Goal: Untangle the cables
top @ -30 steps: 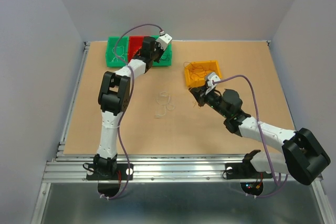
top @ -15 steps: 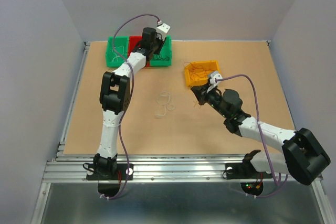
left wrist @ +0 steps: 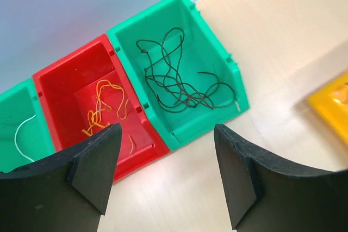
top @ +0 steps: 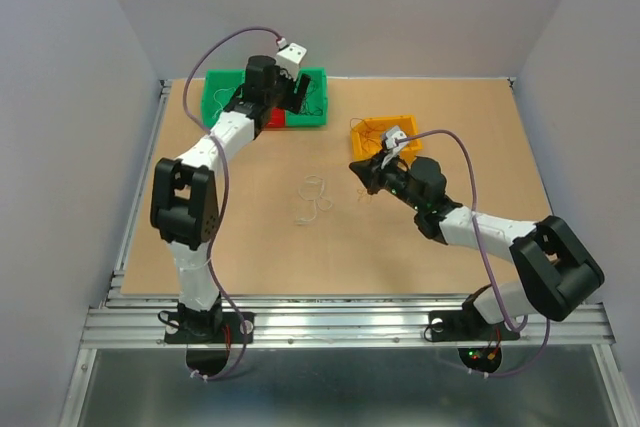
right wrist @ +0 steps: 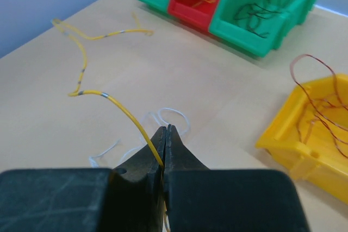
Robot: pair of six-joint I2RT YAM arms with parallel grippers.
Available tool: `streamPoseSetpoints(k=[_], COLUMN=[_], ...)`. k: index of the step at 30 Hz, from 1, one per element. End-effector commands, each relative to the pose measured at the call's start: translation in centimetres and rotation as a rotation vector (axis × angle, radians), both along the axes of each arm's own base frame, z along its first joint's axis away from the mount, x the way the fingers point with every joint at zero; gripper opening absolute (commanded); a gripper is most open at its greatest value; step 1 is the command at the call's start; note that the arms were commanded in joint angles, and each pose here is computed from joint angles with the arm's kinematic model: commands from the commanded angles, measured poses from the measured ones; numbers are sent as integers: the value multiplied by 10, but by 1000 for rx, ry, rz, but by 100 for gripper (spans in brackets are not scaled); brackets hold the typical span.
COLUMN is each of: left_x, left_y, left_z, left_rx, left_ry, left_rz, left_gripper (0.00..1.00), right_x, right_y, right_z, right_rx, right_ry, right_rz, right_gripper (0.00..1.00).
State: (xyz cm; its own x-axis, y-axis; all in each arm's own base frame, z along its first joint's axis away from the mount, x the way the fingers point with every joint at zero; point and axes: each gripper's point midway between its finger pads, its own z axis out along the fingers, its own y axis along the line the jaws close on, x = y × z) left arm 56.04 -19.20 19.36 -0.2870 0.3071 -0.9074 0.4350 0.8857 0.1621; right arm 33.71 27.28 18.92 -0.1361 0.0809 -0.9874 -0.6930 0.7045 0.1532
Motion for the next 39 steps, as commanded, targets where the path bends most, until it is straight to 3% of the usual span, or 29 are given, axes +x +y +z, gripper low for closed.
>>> streamPoseSetpoints(k=[1,2,6,8,9,15,19,32,39], left_x=[-50,-66,-130,-151,-163,-210,-251,-276,-318], left_y=[-5,-7,-27,-29,-32,-36,-53,-63,-77], left_z=[82,61,71,58,75,79,79,71,72], left_rx=[-170,-171,-271,-294,-317,-345,-399,-437,-409], left_ry=[-99,-46,-42,-18,-66,-129,-81,-35,-83], left_rz=[-125,-159,-373,-414,-460,-599,-818,-960,-1124], left_gripper=[81,81,83,84,85,85,85,88,89], right_x=[-19,-19,-32,-40,-45,-61,-56,-51,-33], right_y=[33,36,43,46,46,41,38,47,51], right_z=[47,48,64,72,77,69,64,32,25], right_rx=[59,65,103,122,131,99,76,-12,-52], right_ry=[-163,-166,-189,-201,-205,-225,-222,-166,-158], right_rz=[242,256,337,379,398,437,402,454,400], right_gripper=[1,1,1,1,1,1,0,0,1])
